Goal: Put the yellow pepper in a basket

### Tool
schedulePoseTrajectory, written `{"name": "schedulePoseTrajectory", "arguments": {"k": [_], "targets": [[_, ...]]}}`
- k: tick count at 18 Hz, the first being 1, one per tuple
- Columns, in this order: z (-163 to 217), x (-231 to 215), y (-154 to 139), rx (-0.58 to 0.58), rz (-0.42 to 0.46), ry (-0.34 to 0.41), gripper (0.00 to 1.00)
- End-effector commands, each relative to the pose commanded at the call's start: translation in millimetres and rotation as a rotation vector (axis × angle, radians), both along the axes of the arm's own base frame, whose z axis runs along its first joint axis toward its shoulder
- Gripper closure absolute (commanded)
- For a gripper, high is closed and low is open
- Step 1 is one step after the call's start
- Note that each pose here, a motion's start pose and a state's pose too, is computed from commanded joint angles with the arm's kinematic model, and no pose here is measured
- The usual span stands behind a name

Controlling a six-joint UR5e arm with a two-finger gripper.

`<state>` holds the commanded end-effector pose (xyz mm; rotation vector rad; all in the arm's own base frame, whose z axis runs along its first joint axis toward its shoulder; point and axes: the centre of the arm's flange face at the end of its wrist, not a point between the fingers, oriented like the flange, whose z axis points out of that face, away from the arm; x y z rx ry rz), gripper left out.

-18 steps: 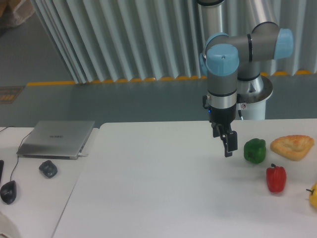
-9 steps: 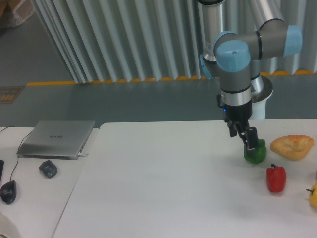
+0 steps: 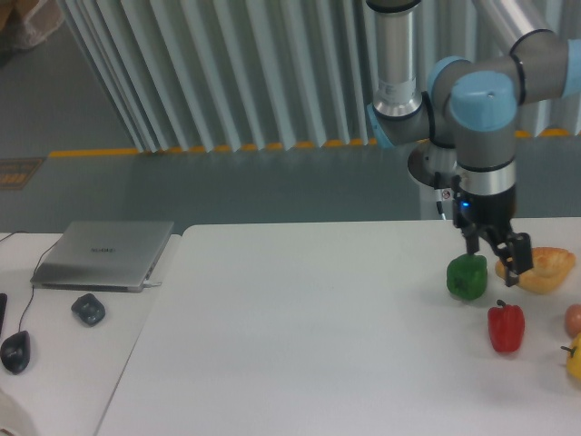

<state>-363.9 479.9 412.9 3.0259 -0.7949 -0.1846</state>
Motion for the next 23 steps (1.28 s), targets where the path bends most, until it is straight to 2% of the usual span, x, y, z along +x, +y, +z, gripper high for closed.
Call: {"name": "schedulePoseTrajectory", "arguments": {"k": [2, 6, 9, 11, 13, 14, 15, 16, 20, 21, 23], "targets": [[-3, -7, 0, -0.019, -0.015, 0.024, 0.0], [-16, -38, -5, -0.105, -0.136, 0.054, 0.0], [-32, -52, -1, -0.133, -0.31, 0.033, 0.0], [-32, -63, 3, -0.107, -0.325, 0.032, 0.0], [-29, -82, -7, -0.051, -0.335, 0.014, 0.0], [-29, -88, -4, -0.042, -0.352, 0.03, 0.0], [-29, -102, 3, -0.017, -0.33, 0.071, 0.0], [-36, -105, 5, -0.013, -0.306, 0.067, 0.0], [-55, -124, 3, -0.038, -0.309, 0.061, 0.0], [-63, -128, 3, -0.063, -0.324, 0.06, 0.0], [-76, -130, 3, -0.153, -0.41, 0.068, 0.0]]}}
